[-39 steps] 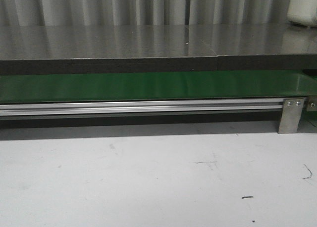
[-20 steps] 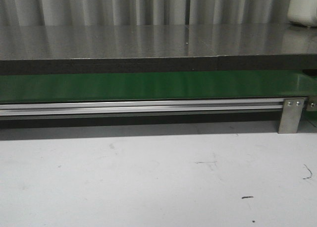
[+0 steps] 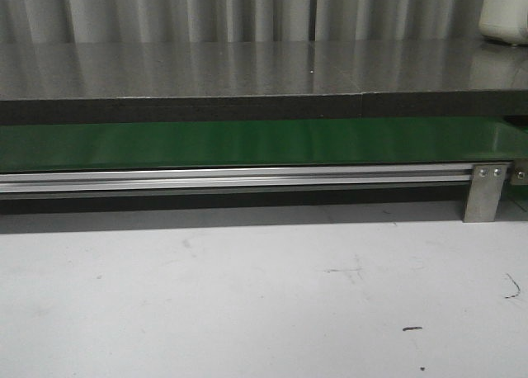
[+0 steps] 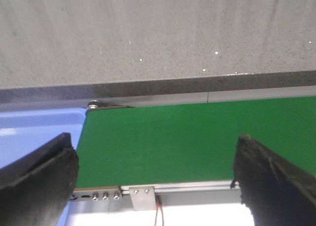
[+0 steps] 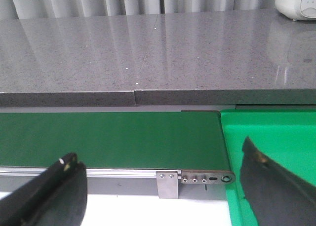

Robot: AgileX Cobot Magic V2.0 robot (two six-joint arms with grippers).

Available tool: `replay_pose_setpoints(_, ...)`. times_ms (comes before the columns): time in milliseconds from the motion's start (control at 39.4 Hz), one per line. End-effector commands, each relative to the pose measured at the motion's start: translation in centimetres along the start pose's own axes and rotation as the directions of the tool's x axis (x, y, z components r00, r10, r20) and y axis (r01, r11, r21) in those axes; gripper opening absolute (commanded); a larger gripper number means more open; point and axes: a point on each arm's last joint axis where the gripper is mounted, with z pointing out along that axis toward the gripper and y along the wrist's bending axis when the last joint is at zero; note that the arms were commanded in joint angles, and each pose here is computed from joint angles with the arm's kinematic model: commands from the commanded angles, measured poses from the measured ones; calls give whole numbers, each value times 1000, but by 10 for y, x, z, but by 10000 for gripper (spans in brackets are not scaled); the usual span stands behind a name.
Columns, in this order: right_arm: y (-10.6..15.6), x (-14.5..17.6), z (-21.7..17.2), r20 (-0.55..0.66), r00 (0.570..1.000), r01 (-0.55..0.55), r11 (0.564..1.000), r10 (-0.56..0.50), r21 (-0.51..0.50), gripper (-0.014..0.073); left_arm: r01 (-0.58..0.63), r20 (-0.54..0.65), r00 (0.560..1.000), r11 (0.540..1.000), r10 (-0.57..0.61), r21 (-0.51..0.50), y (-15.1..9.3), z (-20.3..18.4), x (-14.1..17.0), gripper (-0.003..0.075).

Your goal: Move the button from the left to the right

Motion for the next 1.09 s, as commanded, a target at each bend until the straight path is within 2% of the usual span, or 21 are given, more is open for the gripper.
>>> replay_pose_setpoints(0, 1, -18, -1, 108, 994, 0, 1000, 0, 4, 644, 75, 13, 997, 997, -75, 5, 3, 23, -41, 598)
replay_pose_setpoints(127, 1, -18, -1, 108, 994, 0, 1000, 0, 4, 644, 77, -76, 994, 997, -78, -10, 7, 58, -70, 598)
replay_pose_setpoints(254, 1, -18, -1, 108, 994, 0, 1000, 0, 4, 644, 71, -175, 981, 995, -81, -65, 21, 89, -88, 598)
replay_pose_setpoints(482, 1, -18, -1, 108, 994, 0, 1000, 0, 4, 644, 74, -308, 942, 976, -135, -203, 76, 137, -99, 598)
replay_pose_setpoints(584, 1, -18, -1, 108, 994, 0, 1000, 0, 4, 644, 63, -383, 910, 966, -159, -251, 103, 154, -92, 599)
replay_pose_setpoints(813, 1, -18, -1, 108, 994, 0, 1000, 0, 4, 644, 37, -572, 793, 953, -210, -300, 156, 189, -59, 599)
replay_pose_setpoints(990, 1, -18, -1, 108, 994, 0, 1000, 0, 4, 644, 19, -659, 717, 951, -228, -307, 194, 204, -33, 599)
replay_pose_setpoints(1067, 1, -18, -1, 108, 994, 0, 1000, 0, 4, 644, 41, -672, 700, 953, -243, -302, 205, 211, -21, 599)
